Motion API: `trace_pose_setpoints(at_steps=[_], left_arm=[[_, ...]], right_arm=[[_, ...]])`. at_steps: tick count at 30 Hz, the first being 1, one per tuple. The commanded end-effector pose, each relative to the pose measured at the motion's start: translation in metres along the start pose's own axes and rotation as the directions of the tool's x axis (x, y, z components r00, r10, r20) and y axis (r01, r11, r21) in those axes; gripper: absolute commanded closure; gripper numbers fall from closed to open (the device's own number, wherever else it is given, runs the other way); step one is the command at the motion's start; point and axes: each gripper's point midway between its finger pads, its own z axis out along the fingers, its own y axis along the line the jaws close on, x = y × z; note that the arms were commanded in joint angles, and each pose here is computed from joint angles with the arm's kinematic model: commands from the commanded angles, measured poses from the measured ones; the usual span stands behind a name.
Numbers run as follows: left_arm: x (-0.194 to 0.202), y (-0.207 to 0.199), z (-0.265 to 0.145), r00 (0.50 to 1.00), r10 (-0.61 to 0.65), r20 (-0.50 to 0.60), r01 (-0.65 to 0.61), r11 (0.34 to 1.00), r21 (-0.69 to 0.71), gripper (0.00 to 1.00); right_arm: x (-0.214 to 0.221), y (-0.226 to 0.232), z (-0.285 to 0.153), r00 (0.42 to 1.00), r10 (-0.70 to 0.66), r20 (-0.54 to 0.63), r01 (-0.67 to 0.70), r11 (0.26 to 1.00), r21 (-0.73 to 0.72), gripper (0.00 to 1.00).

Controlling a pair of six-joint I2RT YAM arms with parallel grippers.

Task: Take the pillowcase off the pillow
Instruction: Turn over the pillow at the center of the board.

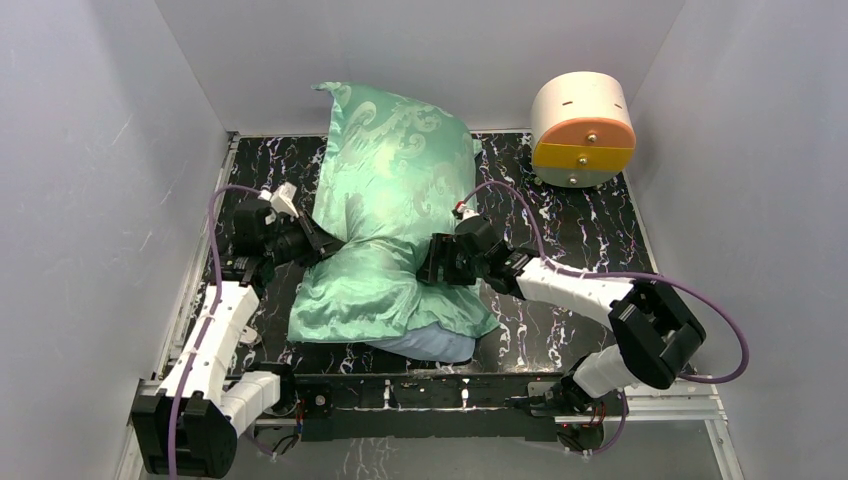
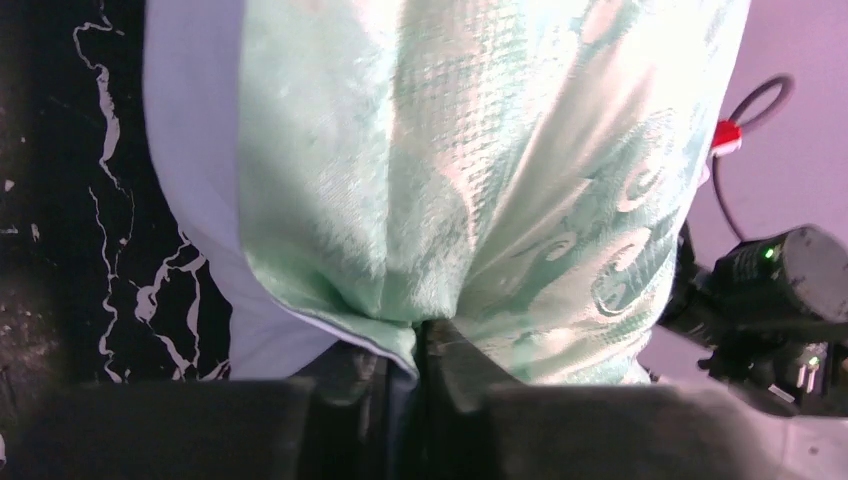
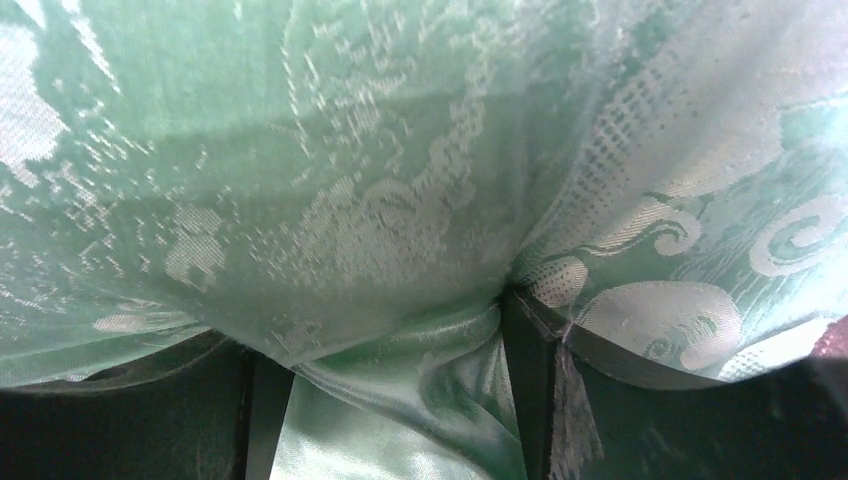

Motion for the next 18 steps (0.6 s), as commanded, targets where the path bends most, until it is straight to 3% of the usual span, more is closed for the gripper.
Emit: trace_pose_setpoints(at_steps=[1,5,8,11,13,15,16,17,18], left_arm=[[0.005,-0.053,-0.019,0.991,0.106,-0.078,-0.089,0.976,0.199,1.0],[-0.029,-0.093,-0.057,0.972,0.226,0.067,-0.234,0.955,0.181,1.0],[-0.046,-0.133,-0.092,0.943,0.292,0.161,-0.323,0.92,0.221,1.0],[-0.047,-0.17,-0.119,0.924,0.33,0.194,-0.377,0.872,0.313,1.0],[-0.04,-0.187,-0.132,0.914,0.359,0.189,-0.406,0.831,0.381,1.0],[-0.033,-0.191,-0.136,0.907,0.38,0.179,-0.42,0.807,0.416,1.0],[-0.028,-0.189,-0.135,0.909,0.384,0.161,-0.415,0.803,0.429,1.0],[-0.01,-0.171,-0.119,0.932,0.358,0.058,-0.343,0.819,0.46,1.0],[-0.005,-0.164,-0.114,0.934,0.355,0.035,-0.33,0.824,0.461,0.83]], right_arm=[[0.052,-0.037,-0.004,0.981,-0.001,-0.193,0.025,0.992,0.124,0.19],[0.014,0.007,-0.008,0.992,-0.036,-0.119,0.037,0.999,0.003,0.13],[-0.014,0.057,-0.011,0.992,-0.065,-0.109,0.046,0.985,-0.168,0.1],[-0.042,0.115,-0.021,0.99,-0.112,-0.088,0.073,0.93,-0.359,0.08],[-0.055,0.135,-0.025,0.989,-0.131,-0.072,0.09,0.908,-0.409,0.07],[-0.069,0.123,-0.02,0.993,-0.112,-0.025,0.099,0.943,-0.319,0.05],[-0.073,0.1,-0.016,0.997,-0.082,-0.011,0.078,0.976,-0.202,0.04],[-0.081,0.026,-0.023,0.995,0.022,0.093,-0.034,0.991,0.13,0.03],[-0.08,0.004,-0.031,0.991,0.051,0.124,-0.076,0.976,0.204,0.03]])
